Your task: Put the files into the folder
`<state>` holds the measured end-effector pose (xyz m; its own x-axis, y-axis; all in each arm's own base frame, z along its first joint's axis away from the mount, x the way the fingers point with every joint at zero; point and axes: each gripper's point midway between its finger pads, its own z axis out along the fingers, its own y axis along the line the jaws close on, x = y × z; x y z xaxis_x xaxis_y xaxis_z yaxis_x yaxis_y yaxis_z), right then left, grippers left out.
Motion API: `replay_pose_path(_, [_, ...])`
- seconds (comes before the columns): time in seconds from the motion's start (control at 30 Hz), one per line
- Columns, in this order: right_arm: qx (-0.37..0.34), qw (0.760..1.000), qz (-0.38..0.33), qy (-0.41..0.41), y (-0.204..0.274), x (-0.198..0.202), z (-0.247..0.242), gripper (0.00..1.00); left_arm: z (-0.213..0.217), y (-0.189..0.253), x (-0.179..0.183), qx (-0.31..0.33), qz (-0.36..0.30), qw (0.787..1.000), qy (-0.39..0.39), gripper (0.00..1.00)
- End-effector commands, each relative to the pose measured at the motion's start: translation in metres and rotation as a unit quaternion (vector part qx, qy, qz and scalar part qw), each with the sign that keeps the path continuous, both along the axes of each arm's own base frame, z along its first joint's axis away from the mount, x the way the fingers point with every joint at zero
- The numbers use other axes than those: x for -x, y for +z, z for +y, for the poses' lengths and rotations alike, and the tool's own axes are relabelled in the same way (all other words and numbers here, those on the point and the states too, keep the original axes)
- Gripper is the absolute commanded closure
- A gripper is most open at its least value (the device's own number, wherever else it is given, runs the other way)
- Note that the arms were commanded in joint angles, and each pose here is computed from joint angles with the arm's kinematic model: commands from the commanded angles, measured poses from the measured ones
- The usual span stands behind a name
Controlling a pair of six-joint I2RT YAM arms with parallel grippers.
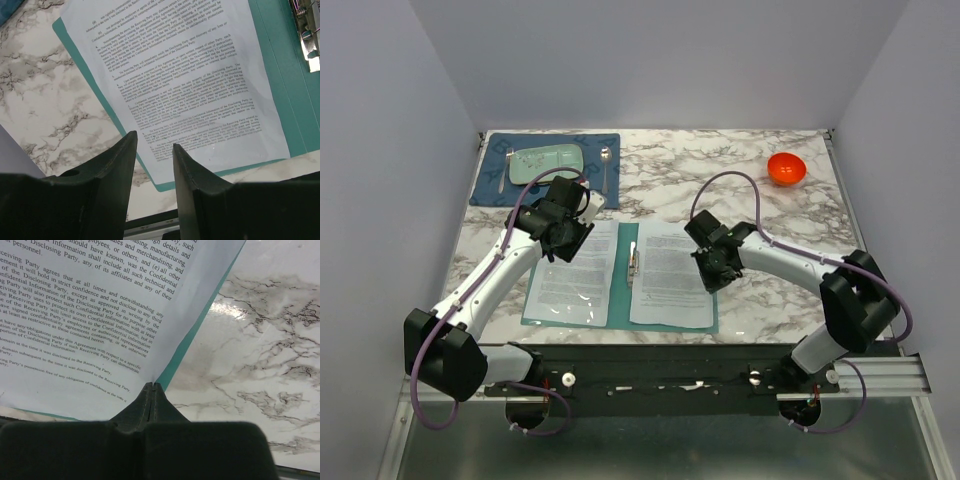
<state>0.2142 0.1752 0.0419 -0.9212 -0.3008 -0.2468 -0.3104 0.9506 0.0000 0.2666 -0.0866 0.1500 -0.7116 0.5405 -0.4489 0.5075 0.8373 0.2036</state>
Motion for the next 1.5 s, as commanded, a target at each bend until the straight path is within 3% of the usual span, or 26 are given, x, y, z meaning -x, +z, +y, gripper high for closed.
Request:
replay_pose_path(0.0, [0.034,0.999,-0.016,0.014,0.004,-0.007,-0.006,1.00,0.003,0.002,0.002,-0.012,-0.003,1.000,-0.005,0.54])
replay_pose_path(0.3, [0.071,0.997,-0.032,0.018,0.008,-0.018,-0.014,1.00,0.002,0.001,0.001,-0.010,-0.001,1.000,-0.005,0.54])
replay_pose_path(0.83, [0.027,0.999,-0.034,0.010,0.012,-0.010,0.014,1.00,0.001,-0.002,0.001,-0.010,0.002,1.000,-0.007,0.55])
replay_pose_path(1.3, [0.043,0.998,-0.036,0.000,0.010,-0.007,0.009,0.99,0.002,-0.004,0.002,-0.011,0.004,1.000,-0.007,0.55])
replay_pose_path(1.43, [0.050,0.998,-0.036,-0.002,0.012,-0.008,0.006,0.79,0.002,-0.003,0.002,-0.010,0.002,1.000,-0.007,0.55])
replay_pose_path(1.47, [0.048,0.998,-0.036,-0.001,0.013,-0.007,0.007,0.69,0.001,-0.002,0.002,-0.010,0.001,1.000,-0.007,0.54])
